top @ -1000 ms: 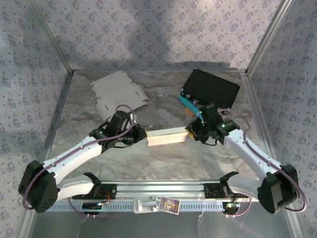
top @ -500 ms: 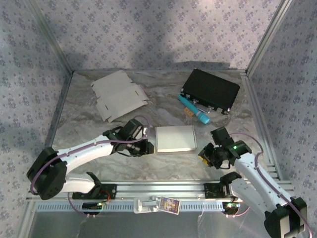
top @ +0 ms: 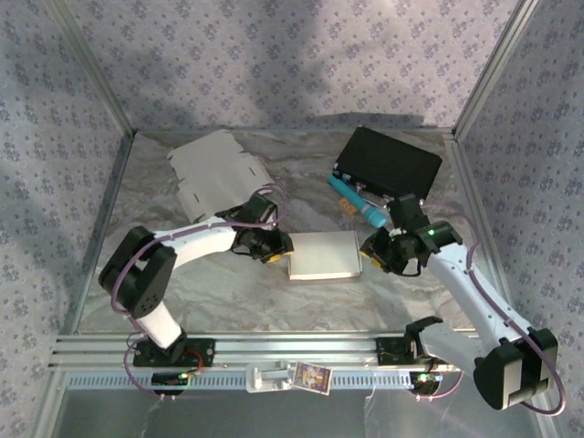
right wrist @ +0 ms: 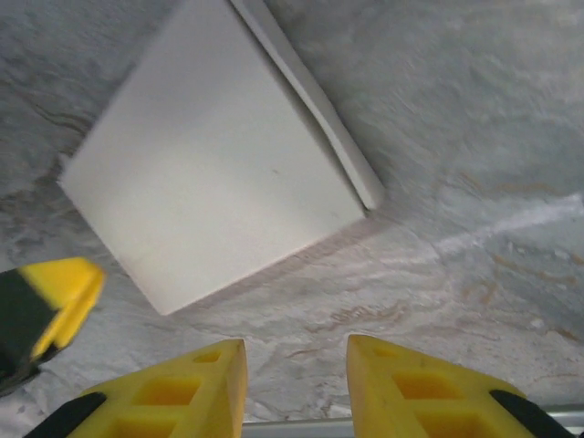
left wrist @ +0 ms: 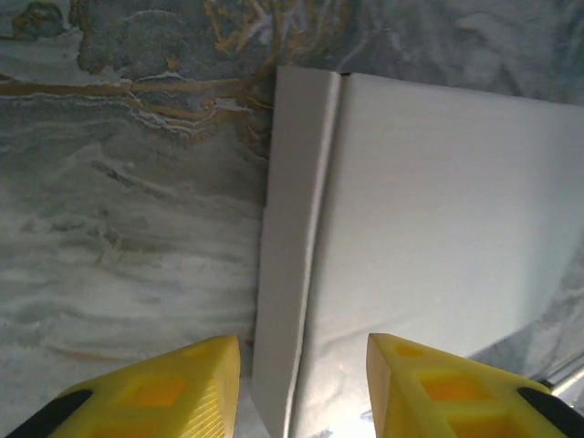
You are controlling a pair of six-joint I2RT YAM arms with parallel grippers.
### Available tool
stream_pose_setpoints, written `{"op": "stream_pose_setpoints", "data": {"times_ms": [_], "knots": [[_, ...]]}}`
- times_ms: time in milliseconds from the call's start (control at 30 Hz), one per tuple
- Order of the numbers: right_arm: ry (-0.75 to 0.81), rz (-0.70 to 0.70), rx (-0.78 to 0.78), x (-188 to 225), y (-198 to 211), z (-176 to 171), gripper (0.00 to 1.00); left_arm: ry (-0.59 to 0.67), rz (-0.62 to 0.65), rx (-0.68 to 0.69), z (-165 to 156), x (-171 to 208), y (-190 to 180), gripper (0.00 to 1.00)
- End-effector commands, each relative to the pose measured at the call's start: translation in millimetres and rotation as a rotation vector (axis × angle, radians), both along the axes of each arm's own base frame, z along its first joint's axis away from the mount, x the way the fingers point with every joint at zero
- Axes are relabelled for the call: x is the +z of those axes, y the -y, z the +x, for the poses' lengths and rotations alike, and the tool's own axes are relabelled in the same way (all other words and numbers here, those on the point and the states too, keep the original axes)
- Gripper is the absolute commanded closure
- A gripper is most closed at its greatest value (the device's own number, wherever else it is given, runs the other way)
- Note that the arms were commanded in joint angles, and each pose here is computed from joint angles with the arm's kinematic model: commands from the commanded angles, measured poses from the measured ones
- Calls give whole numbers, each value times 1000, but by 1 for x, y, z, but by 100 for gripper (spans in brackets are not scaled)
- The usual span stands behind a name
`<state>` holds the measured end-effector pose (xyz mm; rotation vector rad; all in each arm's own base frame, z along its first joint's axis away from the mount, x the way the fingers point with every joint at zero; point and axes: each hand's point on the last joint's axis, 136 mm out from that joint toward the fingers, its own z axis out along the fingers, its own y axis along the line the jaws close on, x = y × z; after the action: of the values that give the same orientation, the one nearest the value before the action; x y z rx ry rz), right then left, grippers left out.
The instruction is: Fold the paper box
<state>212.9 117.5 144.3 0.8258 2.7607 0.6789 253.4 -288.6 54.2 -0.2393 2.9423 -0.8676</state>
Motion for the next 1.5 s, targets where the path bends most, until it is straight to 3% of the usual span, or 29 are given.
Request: {"op": "stream_pose_setpoints", "data": {"times_ms": [0, 467, 700, 800, 900, 1033, 1133, 1333, 1467], "knots": [[4, -1, 36, 11, 5, 1, 63, 7, -13, -57, 2, 3, 15, 60], [73, 27, -61, 40, 28, 19, 62, -12, -83, -132, -2, -10, 117, 77], [74, 17, -84, 41, 35, 13, 62, -25, -169, -184, 5, -6, 193, 79], [90, 15, -98, 43, 38, 14, 62, -8, -189, -194, 13, 0, 211, 78], [112, 3, -109, 47, 41, 18, 62, 29, -202, -187, 23, 18, 216, 70], [158, 14, -96, 49, 35, 29, 62, 81, -193, -162, 29, 47, 196, 61], [205, 17, -61, 53, 16, 43, 61, 131, -186, -96, 36, 73, 156, 60], [342, 73, 100, 61, -86, 80, 58, 326, -62, 66, 39, 125, 27, 59], [488, 180, 122, 65, -170, 108, 54, 466, 55, 195, 20, 148, -70, 59]]}}
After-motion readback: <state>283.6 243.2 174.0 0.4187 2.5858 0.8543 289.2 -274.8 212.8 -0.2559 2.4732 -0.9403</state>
